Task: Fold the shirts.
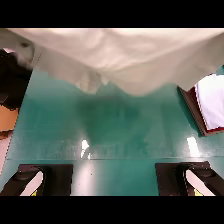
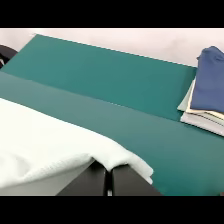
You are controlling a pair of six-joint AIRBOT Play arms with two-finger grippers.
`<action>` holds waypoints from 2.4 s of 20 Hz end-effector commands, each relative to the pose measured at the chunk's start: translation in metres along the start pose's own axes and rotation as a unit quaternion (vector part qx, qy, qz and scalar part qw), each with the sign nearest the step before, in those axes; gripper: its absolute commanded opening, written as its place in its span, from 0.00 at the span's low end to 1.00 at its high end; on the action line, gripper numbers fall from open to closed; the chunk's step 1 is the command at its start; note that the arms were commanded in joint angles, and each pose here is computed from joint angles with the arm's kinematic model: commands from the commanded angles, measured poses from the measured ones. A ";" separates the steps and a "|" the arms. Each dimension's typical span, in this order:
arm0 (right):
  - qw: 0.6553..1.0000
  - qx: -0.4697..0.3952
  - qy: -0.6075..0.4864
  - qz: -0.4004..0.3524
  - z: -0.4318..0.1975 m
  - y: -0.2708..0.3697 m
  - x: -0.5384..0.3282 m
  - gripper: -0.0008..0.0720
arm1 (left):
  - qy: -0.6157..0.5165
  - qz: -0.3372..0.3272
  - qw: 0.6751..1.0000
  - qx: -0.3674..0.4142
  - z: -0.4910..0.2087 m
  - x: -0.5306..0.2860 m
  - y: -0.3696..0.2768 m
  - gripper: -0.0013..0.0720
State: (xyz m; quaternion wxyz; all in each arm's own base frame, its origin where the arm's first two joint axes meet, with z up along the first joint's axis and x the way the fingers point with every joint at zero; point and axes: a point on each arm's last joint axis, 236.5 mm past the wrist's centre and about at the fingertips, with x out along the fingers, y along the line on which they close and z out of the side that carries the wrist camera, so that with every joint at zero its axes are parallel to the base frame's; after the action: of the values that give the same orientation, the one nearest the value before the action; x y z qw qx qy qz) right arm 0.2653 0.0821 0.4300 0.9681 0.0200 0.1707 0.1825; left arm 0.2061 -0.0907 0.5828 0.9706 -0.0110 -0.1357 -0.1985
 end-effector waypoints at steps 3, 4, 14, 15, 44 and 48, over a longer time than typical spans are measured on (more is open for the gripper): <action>0.993 0.040 0.108 -0.008 -0.036 -0.016 0.025 0.04 | 0.044 0.029 0.999 -0.006 -0.028 0.033 0.032 0.05; 0.988 0.056 0.144 -0.007 -0.050 -0.021 0.038 0.04 | 0.080 0.030 0.996 -0.022 -0.057 0.055 0.046 0.05; 0.881 0.216 0.421 -0.011 -0.266 -0.094 0.223 0.04 | 0.511 0.005 0.833 -0.211 -0.489 0.159 0.122 0.05; 0.882 0.224 0.413 -0.017 -0.274 -0.101 0.240 0.04 | 0.528 0.013 0.819 -0.225 -0.510 0.156 0.125 0.15; 0.921 0.191 0.339 0.008 -0.276 -0.061 0.169 0.61 | 0.658 0.101 0.624 -0.409 -0.643 -0.140 0.007 0.85; 0.920 0.187 0.343 0.010 -0.278 -0.060 0.168 0.61 | 0.662 0.074 0.643 -0.378 -0.646 -0.129 -0.011 0.60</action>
State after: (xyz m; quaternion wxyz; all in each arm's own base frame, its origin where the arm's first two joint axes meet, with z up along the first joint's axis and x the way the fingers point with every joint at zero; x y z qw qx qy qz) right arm 0.3406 0.0797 0.1085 0.8277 0.1426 0.5216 0.1503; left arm 0.2513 -0.0859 -0.0732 0.7147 -0.2619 0.6410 -0.0988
